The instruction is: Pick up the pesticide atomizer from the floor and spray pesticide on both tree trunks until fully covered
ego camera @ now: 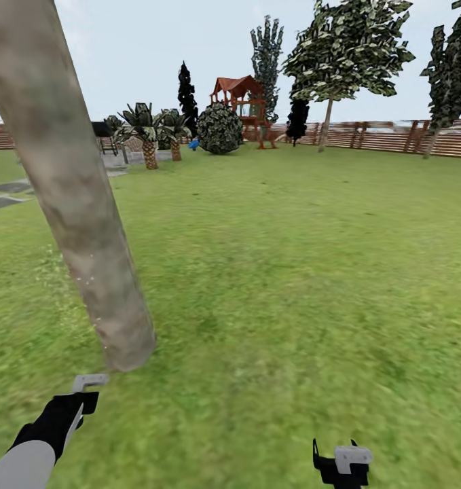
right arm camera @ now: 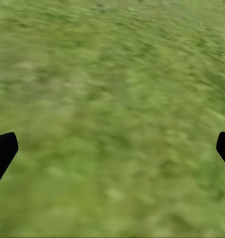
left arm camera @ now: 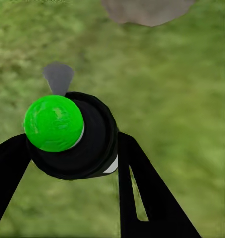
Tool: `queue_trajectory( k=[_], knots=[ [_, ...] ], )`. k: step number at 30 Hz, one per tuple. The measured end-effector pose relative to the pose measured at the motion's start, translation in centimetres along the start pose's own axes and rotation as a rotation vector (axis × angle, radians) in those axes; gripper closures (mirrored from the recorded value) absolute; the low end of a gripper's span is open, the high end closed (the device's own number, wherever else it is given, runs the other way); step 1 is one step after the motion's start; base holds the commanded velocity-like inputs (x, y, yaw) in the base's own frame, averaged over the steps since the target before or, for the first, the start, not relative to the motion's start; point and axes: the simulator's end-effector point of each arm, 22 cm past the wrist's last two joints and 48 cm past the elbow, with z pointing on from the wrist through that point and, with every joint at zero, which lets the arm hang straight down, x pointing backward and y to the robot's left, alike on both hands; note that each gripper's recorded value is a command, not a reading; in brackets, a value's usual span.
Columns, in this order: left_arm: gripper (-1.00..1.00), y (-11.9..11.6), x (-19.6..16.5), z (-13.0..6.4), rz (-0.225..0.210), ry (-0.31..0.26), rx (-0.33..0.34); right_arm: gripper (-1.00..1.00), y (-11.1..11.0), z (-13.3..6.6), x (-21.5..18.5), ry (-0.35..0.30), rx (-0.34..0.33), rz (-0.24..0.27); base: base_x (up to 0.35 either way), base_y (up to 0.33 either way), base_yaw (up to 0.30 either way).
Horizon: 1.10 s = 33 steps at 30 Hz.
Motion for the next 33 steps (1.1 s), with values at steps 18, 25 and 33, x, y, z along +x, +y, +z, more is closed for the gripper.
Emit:
queue_trajectory(
  k=[18, 25, 33],
  knots=[
    [1.0, -0.33, 0.0, -0.02, -0.002, -0.001, 0.004, -1.0, 0.08, -0.01, -0.01, 0.0, -0.001, 0.0, 0.058, -0.259, 0.092],
    [1.0, -0.21, -0.01, -0.02, -0.002, -0.001, 0.003, -1.0, 0.11, -0.01, -0.01, 0.0, -0.002, 0.0, 0.171, -0.226, 0.234],
    [1.0, -0.36, 0.02, -0.02, -0.002, -0.001, 0.005, -1.0, 0.06, -0.01, -0.01, 0.0, -0.001, 0.0, 0.288, -0.115, 0.043]
  ],
)
